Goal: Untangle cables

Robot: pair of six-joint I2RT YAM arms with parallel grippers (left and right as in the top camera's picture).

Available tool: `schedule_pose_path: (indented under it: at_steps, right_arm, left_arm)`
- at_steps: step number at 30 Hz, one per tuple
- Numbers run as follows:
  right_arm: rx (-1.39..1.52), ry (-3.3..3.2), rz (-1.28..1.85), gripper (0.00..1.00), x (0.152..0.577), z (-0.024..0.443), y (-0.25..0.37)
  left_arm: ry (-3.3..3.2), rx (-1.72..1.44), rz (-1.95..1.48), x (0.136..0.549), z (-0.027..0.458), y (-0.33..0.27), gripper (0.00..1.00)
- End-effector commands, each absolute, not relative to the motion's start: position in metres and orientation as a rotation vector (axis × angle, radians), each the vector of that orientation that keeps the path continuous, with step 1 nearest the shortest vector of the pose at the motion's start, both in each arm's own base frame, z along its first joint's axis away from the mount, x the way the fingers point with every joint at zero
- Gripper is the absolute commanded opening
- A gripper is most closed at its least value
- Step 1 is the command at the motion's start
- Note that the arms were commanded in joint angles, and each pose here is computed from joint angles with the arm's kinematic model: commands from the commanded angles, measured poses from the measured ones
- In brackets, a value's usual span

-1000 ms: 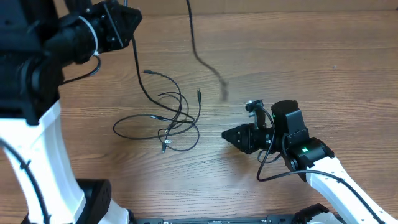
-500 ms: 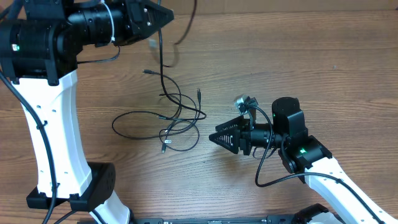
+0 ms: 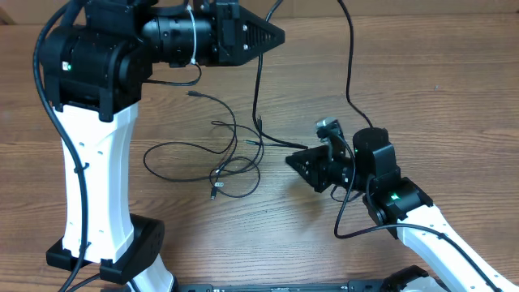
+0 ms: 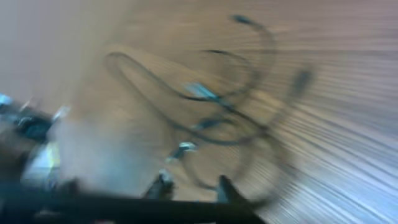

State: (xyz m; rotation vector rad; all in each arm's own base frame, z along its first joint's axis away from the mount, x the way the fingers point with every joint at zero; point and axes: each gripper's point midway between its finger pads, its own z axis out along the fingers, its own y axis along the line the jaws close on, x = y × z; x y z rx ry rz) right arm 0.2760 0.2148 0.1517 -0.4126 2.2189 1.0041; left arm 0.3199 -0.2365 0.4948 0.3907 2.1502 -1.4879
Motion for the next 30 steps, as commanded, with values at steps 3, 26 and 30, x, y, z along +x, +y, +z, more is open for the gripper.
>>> schedule_pose_path:
  at_steps: [3, 26, 30]
  right_arm:
    - [0.047, 2.388, 0.565, 0.15, 0.303, 0.113, 0.15]
    - [-0.76, 2.256, 1.085, 0.56, 0.228, 0.132, 0.222]
    - [-0.748, 2.225, 1.032, 0.6, 0.238, 0.135, 0.221]
  left_arm:
    - [2.211, 0.322, -1.353, 0.332, 0.477, -0.226, 0.04]
    - [2.329, 0.27, -1.133, 0.337, 0.445, -0.213, 0.04]
    - [2.33, 0.271, -1.137, 0.336, 0.445, -0.213, 0.04]
